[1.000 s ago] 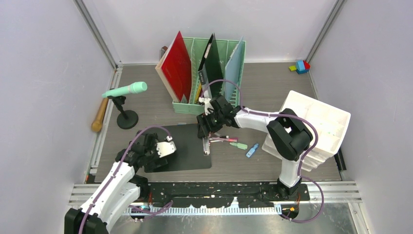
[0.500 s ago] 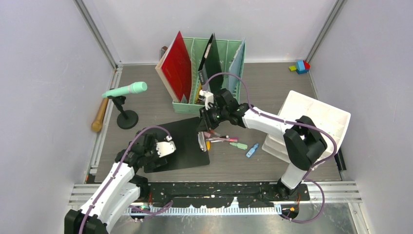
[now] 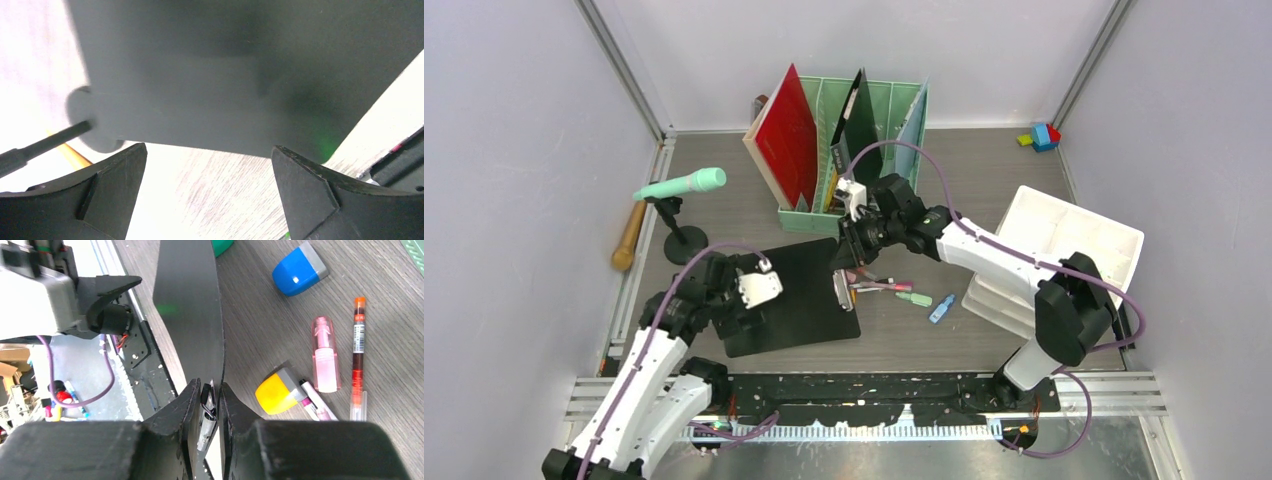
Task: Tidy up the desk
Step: Pick up the folder from the center of the board.
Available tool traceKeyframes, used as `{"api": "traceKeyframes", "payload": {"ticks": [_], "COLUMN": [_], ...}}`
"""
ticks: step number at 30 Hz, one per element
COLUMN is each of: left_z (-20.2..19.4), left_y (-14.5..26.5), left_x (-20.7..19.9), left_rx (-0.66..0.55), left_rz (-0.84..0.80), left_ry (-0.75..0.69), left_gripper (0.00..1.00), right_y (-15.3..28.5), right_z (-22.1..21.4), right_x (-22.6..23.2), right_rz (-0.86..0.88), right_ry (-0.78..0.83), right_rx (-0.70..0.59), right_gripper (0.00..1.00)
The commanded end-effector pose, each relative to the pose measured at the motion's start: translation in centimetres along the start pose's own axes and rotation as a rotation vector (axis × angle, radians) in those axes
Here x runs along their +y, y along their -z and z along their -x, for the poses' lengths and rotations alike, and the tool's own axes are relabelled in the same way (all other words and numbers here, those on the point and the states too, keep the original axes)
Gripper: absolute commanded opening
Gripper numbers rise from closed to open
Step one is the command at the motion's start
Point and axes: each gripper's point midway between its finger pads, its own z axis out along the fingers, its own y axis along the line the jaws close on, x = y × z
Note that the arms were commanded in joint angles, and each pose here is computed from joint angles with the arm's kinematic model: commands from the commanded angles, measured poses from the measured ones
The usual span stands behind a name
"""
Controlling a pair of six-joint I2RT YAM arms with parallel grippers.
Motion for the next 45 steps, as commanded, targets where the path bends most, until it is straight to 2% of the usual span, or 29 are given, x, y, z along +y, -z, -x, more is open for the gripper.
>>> {"api": "traceKeyframes", "payload": {"ticks": [1, 11, 16, 19, 23, 30, 38, 45], "left_z": [3.7, 9.8, 13.2, 14.9, 16.8, 19.6, 23.3, 26.5], "left_y": [4.9, 13.8, 17.4, 18.6, 19.0, 19.3, 18.2, 18.9], "left_x": [1.7, 5.7, 8.6, 10.6, 12.6, 14.1, 14.8, 15.2], "left_rx": [-0.132, -0.336, -0.464, -0.513, -0.542, -0.615, -0.611, -0.627], "left_rz": [0.021, 0.102, 0.172, 0.209, 0.212, 0.209, 0.276, 0.293], "left_ry": [0.018, 0.099, 0.157, 0.205, 0.279, 0.311, 0.185, 0.082], "left_gripper": [1.00, 1.00, 1.00, 1.00, 1.00, 1.00, 1.00, 1.00], "right_y": [3.2, 9.4, 13.8, 15.9, 17.4, 18.6, 22.2, 25.2], "right_z": [3.7, 7.3, 10.3, 12.8, 15.5, 19.3, 24.1, 25.4], "right_x": [3.8, 7.3, 8.1, 8.7, 9.6, 8.7, 6.7, 5.4], "right_rz": [0.063, 0.088, 0.109, 0.181, 0.246, 0.200, 0.278, 0.301], "right_ry": [0.054, 0.023, -0.038, -0.138, -0.216, -0.319, -0.520, -0.574], "right_rx": [-0.059, -0.074, -0.160, -0.239, -0.315, -0.439, -0.570, -0.649], "right_gripper": [0.01, 0.00, 0.00, 0.01, 0.00, 0.00, 0.00, 0.01]}}
